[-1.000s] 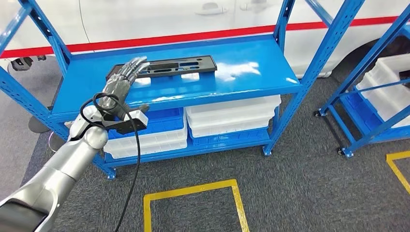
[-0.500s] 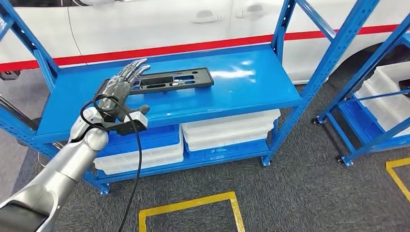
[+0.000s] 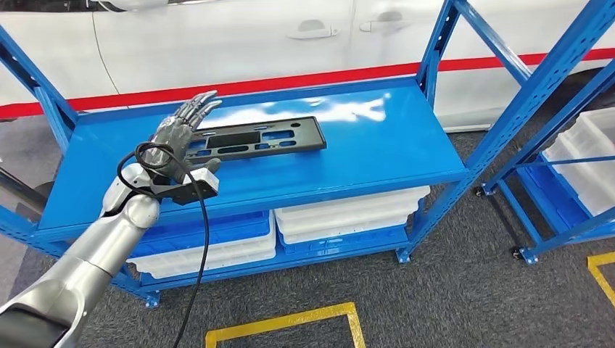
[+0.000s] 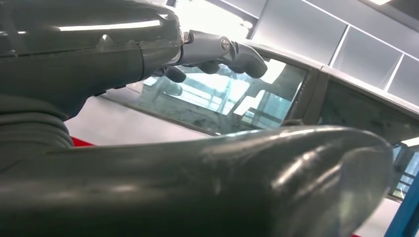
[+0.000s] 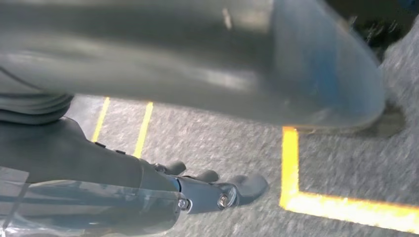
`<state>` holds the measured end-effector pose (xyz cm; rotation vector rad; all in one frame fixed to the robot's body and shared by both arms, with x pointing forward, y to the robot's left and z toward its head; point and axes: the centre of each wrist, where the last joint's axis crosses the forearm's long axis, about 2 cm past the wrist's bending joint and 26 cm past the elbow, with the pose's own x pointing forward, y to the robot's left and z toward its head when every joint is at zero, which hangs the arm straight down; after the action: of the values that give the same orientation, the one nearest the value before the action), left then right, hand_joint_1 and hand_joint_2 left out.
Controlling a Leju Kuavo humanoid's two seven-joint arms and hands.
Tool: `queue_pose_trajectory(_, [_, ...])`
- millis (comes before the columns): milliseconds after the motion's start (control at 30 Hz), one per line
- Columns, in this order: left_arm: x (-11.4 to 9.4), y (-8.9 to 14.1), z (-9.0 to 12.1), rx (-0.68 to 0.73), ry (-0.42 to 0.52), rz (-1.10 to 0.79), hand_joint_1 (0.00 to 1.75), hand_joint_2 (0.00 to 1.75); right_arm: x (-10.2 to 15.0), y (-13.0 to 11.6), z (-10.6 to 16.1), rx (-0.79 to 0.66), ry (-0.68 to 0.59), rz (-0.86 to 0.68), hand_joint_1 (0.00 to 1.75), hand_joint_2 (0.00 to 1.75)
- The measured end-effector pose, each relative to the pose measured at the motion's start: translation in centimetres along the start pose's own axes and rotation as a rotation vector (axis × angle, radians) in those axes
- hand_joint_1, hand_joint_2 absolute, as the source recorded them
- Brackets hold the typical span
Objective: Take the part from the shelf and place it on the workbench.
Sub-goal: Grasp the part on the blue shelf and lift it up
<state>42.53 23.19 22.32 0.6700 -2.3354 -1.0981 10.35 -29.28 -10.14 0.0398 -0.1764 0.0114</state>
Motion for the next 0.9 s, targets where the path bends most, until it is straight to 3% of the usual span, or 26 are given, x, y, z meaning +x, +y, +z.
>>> queue_pose_trajectory(667, [-1.6, 0.9, 0.8, -0.014, 0.064, -0.002, 0.0, 0.0, 0.0, 0.0, 0.0, 0.008, -0.006, -0.006, 0.0, 0.0])
queue_pose_trajectory(800, [-1.6, 0.2, 1.4, -0.089, 0.094, 0.125, 0.0, 1.75, -0.3, 0.0, 0.0, 0.012, -0.005, -0.007, 0.0, 0.0])
queue_pose_trajectory(900, [-1.5, -0.3, 1.9, -0.121, 0.099, 0.196, 0.0, 1.75, -0.6, -0.1, 0.0, 0.012, 0.0, -0.007, 0.0, 0.0])
